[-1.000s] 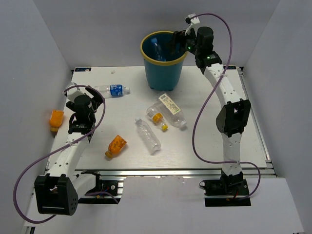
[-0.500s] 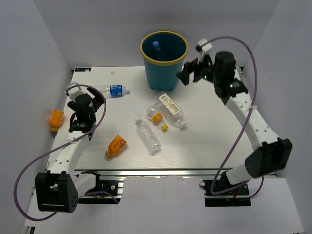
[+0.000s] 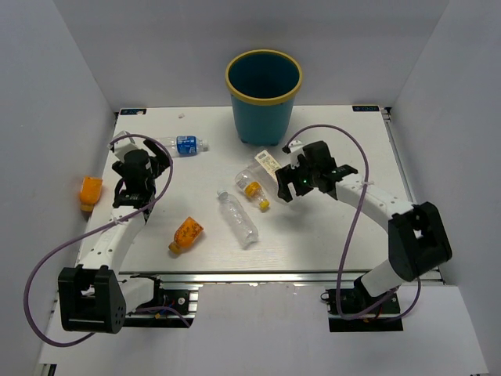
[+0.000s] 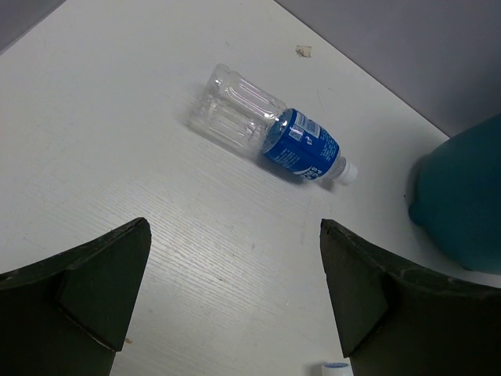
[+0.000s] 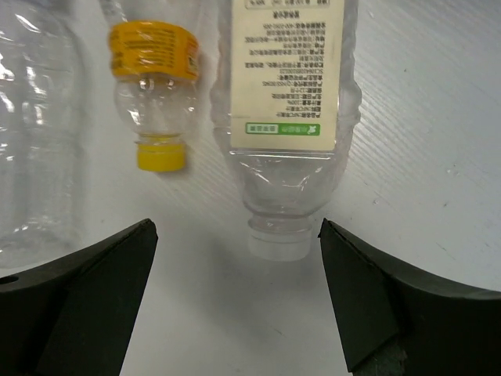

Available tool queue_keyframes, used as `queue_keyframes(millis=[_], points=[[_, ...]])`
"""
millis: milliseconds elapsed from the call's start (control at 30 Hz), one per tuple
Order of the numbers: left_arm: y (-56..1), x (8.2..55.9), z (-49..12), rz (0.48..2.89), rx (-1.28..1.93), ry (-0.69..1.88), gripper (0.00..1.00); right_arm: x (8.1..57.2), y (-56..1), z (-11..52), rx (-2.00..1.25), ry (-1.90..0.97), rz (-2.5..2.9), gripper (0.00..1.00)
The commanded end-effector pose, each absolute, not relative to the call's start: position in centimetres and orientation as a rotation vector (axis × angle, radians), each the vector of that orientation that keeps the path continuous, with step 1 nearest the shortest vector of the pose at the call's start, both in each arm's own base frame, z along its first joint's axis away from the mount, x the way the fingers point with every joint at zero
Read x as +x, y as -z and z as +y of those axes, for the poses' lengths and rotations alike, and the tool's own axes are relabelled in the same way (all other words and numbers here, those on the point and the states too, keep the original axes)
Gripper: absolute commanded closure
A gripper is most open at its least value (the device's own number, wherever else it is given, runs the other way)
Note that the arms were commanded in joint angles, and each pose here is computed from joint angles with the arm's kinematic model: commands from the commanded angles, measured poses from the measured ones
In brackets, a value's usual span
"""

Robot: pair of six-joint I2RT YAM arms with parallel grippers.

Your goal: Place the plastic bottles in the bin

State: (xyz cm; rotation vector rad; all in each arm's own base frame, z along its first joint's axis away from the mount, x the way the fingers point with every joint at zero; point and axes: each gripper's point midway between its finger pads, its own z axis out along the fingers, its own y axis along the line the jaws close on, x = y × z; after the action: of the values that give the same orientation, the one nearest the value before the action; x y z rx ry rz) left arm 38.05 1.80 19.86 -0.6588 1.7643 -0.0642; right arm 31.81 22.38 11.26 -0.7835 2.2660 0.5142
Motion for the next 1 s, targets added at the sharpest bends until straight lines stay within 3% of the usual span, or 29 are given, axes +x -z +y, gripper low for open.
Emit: queue_keyframes(millis=[0,200,700,767,967], points=[[-21.8,38.7,1.3,1.736,-0.634,0.095,0.02,33.5,-9.5,22.2,-0.784,-0.432,2.272,0.11],[-21.9,38.7,1.4,1.737,-0.633,0.087,0.02,36.0,-7.9,21.8,-0.743,-0.328,2.242,0.11],[-21.7,38.6,1.7,1.739,-0.641,0.065,0.02,40.2,-7.7,26.1,-0.824,-0.440,2.079,0.11],[-21.7,38.7,1.7,1.741,-0.640,0.063,0.02,40.5,-8.1,26.6,-0.830,-0.457,2.059,0.15],[-21.6,38.7,1.9,1.743,-0.641,0.056,0.02,40.5,-10.5,27.3,-0.832,-0.499,1.989,0.43]])
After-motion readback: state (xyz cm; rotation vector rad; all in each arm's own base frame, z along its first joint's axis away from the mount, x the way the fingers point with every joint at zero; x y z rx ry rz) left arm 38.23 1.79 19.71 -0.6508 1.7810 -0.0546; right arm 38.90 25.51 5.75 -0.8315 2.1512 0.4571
